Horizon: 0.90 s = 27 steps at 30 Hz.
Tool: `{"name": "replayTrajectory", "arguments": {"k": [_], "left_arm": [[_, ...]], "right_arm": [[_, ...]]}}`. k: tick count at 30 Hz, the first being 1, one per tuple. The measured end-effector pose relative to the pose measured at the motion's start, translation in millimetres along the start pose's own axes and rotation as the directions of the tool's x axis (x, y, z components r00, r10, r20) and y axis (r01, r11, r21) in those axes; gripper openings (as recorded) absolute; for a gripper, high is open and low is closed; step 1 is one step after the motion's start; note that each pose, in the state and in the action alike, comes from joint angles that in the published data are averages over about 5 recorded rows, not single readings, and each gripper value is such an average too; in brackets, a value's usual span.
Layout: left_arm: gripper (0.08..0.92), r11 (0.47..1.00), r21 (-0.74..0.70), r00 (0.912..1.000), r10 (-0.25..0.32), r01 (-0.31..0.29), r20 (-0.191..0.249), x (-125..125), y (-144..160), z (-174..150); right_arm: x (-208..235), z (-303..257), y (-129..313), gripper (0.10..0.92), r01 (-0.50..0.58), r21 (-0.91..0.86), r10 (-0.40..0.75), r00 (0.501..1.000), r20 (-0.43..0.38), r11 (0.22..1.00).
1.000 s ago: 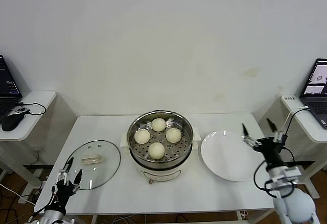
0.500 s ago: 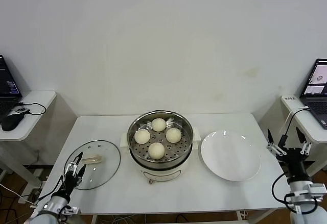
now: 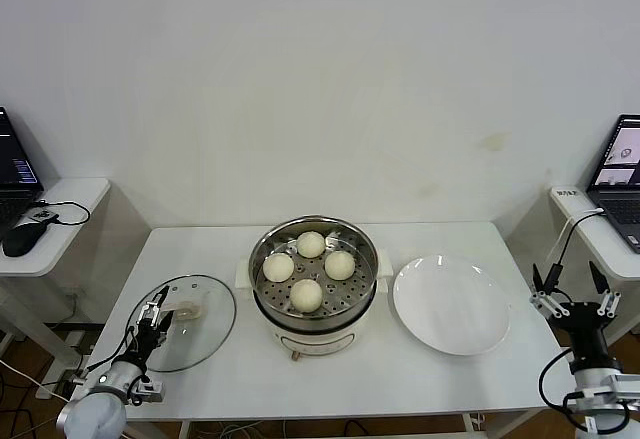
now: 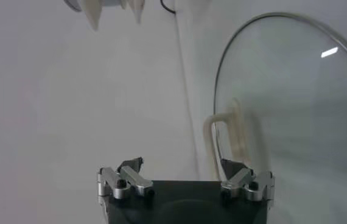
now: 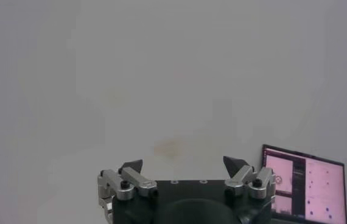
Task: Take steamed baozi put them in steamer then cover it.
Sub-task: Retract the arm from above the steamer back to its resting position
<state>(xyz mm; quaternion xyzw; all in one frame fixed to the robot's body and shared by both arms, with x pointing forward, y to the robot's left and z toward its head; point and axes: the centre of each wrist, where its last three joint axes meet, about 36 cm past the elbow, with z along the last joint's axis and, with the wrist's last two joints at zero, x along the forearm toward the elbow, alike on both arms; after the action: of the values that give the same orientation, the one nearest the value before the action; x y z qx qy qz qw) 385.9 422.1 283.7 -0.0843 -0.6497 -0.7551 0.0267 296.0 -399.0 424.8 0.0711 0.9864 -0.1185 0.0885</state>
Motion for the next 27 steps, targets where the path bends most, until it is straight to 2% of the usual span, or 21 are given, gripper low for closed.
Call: {"name": "replayTrajectory", "arguments": {"k": [11,21,24,27], "left_arm": [[0.823,1.000,0.016,0.9999,0.007,-0.007,-0.010,-21.6,5.7,3.6],[0.822,0.996,0.083,0.9990,0.026,-0.023,-0.037,-32.5,1.5,0.9],[0.781,0.994,0.106,0.9985,0.034,-0.029,-0.043,-33.1,-1.2,0.9],[0.697,0.991,0.127,0.9981,0.038,-0.032,-0.048,-33.6,-3.3,0.9]], "right_arm": [[6.2,7.0,3.3,0.823,0.001,-0.001,-0.001,1.000,-0.016,1.000],[10.8,12.4,6.6,0.823,0.011,-0.001,-0.011,0.999,-0.032,1.000],[10.8,13.9,8.8,0.823,0.013,-0.003,-0.013,0.999,-0.034,1.000],[10.6,14.9,11.7,0.823,0.017,-0.005,-0.018,0.999,-0.035,1.000]]}}
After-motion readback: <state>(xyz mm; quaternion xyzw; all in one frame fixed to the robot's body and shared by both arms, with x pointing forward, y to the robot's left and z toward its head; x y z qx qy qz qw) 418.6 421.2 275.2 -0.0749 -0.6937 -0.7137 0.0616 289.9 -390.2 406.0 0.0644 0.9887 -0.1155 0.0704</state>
